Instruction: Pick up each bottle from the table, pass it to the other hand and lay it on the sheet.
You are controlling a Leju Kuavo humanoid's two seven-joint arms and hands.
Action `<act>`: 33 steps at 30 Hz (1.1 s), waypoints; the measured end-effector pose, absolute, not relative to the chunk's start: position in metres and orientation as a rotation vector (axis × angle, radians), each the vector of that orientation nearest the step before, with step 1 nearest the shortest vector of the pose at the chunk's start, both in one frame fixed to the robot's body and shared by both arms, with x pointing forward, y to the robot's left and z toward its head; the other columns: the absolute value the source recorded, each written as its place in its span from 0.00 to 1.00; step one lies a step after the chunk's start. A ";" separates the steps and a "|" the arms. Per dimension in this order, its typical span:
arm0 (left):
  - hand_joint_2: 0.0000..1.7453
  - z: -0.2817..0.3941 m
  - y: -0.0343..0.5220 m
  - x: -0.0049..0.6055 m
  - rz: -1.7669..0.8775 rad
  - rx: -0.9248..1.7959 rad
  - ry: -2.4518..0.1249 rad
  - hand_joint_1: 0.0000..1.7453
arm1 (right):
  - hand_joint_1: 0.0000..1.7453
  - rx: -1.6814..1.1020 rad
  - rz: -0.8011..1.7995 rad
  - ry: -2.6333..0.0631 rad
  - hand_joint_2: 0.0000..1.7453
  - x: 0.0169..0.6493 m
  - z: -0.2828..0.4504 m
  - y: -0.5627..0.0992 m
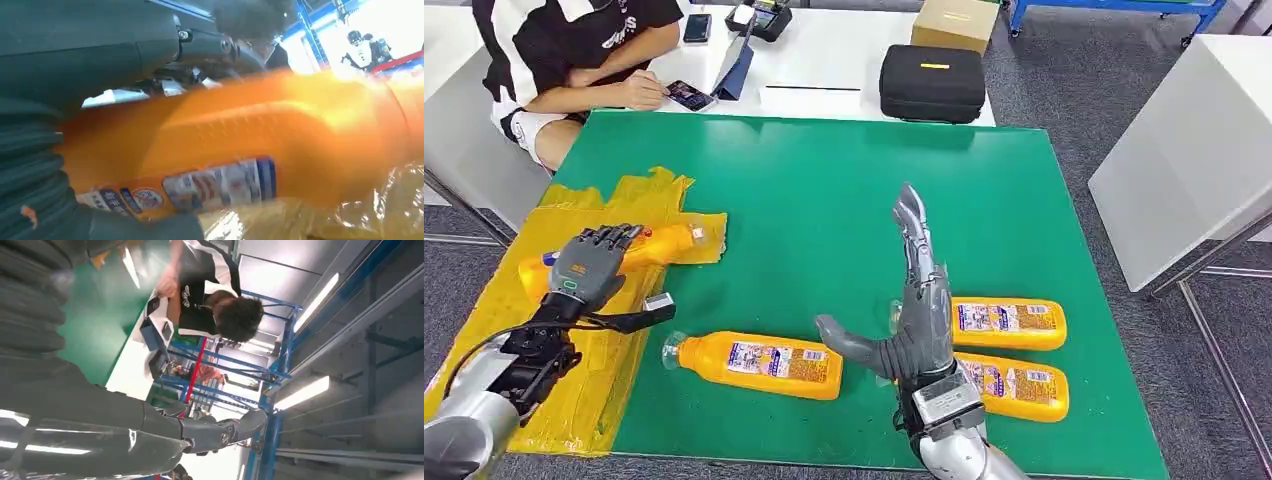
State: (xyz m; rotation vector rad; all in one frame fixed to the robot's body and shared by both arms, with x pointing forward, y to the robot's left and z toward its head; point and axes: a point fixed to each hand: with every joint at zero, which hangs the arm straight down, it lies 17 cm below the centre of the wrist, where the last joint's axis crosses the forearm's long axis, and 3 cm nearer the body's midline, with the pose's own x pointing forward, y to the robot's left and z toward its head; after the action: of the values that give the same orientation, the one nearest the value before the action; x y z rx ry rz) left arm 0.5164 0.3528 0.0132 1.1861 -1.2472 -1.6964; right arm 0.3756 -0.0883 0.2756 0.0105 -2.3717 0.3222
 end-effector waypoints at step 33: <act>1.00 0.037 0.343 0.528 -1.096 0.823 -1.487 0.00 | 0.00 -0.042 0.341 -2.335 1.00 0.379 0.270 -0.088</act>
State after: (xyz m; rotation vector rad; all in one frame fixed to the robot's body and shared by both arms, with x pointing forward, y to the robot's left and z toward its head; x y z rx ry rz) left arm 0.5280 0.3433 0.0374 0.8232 -1.4871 -1.0957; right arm 0.3791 -0.0883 0.2697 -0.0422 -2.3349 0.3406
